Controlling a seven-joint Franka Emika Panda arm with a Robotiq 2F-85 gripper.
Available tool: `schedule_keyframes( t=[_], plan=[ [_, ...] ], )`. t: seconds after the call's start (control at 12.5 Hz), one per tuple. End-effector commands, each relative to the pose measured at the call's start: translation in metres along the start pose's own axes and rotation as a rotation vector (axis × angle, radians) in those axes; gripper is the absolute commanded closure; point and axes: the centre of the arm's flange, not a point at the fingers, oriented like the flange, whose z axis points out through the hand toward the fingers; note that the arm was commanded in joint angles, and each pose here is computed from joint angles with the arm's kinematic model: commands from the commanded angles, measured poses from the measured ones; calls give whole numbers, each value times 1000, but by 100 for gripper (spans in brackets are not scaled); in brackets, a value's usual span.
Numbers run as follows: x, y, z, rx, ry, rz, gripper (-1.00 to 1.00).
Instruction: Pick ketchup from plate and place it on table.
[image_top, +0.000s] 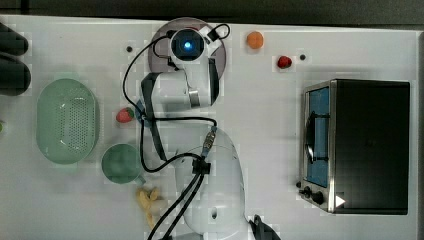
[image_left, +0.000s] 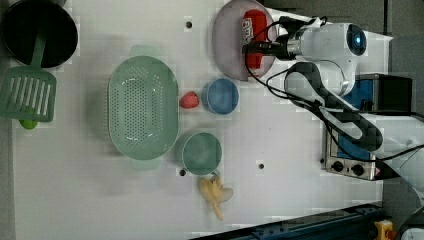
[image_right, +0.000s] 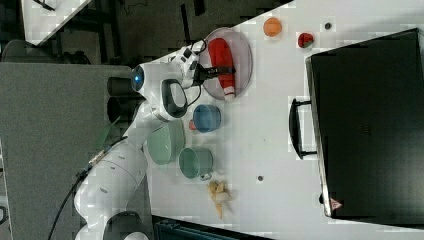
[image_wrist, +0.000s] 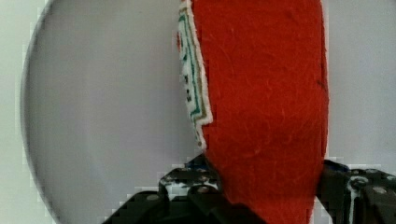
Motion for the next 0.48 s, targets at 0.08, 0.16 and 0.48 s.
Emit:
schedule_keyframes(
  t=[0.08, 0.16, 0.48],
  plan=[
    [26, 7, -75, -9, 99, 13, -20],
    [29, 9, -102, -17, 100, 29, -20],
    [12, 26, -204, -90, -49, 123, -20]
  ],
)
